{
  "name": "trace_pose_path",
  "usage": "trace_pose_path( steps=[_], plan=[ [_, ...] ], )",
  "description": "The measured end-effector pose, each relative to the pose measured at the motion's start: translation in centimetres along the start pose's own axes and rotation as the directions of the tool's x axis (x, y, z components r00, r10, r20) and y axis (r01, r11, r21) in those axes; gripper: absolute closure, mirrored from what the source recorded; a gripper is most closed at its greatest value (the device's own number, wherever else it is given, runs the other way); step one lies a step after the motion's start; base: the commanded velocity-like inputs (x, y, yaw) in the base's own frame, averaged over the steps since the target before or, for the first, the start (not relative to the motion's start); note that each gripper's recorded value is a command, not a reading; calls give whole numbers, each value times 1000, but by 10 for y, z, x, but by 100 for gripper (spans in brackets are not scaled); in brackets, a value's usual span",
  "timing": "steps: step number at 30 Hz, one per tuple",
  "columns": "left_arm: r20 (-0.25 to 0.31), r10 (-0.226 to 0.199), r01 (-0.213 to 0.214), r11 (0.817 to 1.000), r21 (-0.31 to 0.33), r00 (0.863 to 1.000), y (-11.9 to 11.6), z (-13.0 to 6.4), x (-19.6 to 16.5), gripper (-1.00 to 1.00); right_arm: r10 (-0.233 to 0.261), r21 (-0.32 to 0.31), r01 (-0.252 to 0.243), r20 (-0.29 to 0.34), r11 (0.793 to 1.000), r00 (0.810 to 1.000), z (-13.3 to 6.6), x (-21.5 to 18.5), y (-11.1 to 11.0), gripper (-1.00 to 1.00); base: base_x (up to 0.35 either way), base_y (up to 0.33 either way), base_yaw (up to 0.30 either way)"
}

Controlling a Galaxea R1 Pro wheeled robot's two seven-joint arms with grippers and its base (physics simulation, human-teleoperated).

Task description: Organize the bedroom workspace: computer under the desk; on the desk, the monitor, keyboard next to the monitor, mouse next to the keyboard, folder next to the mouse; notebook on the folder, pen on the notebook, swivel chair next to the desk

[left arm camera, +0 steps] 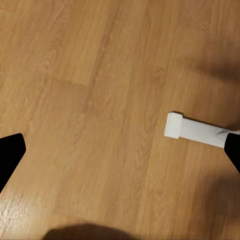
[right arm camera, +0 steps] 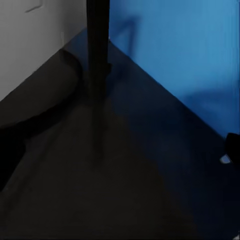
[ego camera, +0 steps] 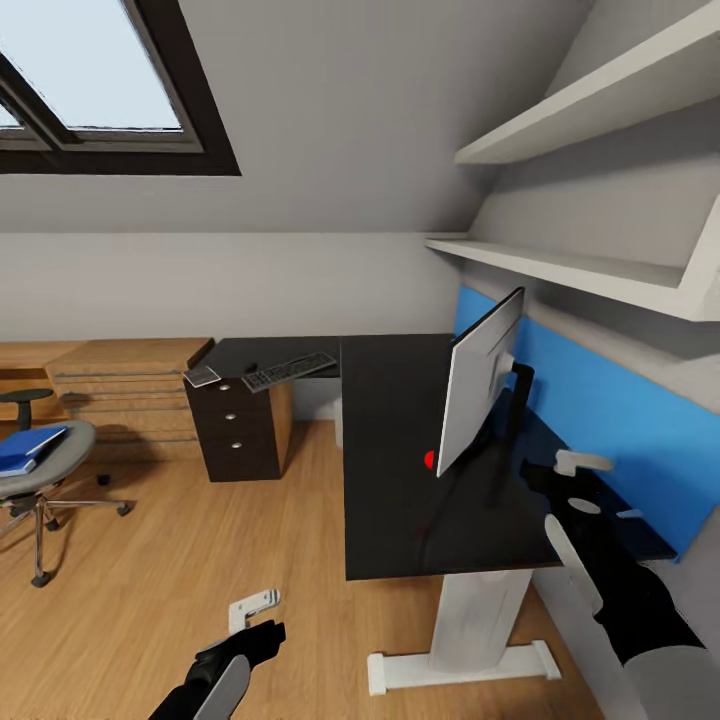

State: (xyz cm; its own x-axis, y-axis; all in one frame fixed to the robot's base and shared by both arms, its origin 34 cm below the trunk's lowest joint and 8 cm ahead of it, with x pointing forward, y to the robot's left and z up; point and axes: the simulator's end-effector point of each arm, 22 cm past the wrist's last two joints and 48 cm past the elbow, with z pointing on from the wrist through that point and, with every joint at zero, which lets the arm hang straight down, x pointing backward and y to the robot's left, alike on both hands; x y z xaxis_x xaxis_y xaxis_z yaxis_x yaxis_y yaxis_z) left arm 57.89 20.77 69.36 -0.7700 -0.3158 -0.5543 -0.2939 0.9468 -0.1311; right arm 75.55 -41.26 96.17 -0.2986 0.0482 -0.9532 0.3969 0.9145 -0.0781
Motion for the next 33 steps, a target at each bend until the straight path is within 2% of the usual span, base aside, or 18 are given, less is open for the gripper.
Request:
trace_pose_path(
  steps=[4, 9, 13, 14, 22, 28, 33],
  plan=[
    [0, -1, 1, 1000, 0, 1000, 0, 0, 0, -100, 31, -15, -31, -18, 999, 999, -28, 4, 19, -100, -5, 0, 0],
    [1, -1, 1, 1000, -2, 1000, 1, 0, 0, -100, 62, -44, -64, -49, 997, 997, -46, 15, 46, -100, -2, 19, 0],
    [1, -1, 1, 1000, -4, 1000, 1, 0, -1, -100, 55, -68, -58, -54, 996, 997, -59, 22, 64, -100, 0, 189, 0],
    [4, 2, -2, 1000, -9, 1000, 3, 0, -1, -100, 44, -98, -46, -26, 994, 999, -77, 19, 76, -100, 0, 278, 0],
    [18, 26, -26, 999, -24, 999, 10, 1, -5, -100, 38, -109, -38, -4, 993, 999, -87, 15, 80, -100, 0, 133, 0],
    [25, 30, -29, 999, -32, 999, 13, 3, -4, -100, 51, -117, -47, 28, 992, 998, -93, 10, 82, -100, 0, 148, 0],
    [48, 37, -34, 997, -67, 998, 25, 10, 1, -100, 26, -113, -11, 132, 994, 991, -105, -1, 86, -100, 0, 176, 0]
  ],
)
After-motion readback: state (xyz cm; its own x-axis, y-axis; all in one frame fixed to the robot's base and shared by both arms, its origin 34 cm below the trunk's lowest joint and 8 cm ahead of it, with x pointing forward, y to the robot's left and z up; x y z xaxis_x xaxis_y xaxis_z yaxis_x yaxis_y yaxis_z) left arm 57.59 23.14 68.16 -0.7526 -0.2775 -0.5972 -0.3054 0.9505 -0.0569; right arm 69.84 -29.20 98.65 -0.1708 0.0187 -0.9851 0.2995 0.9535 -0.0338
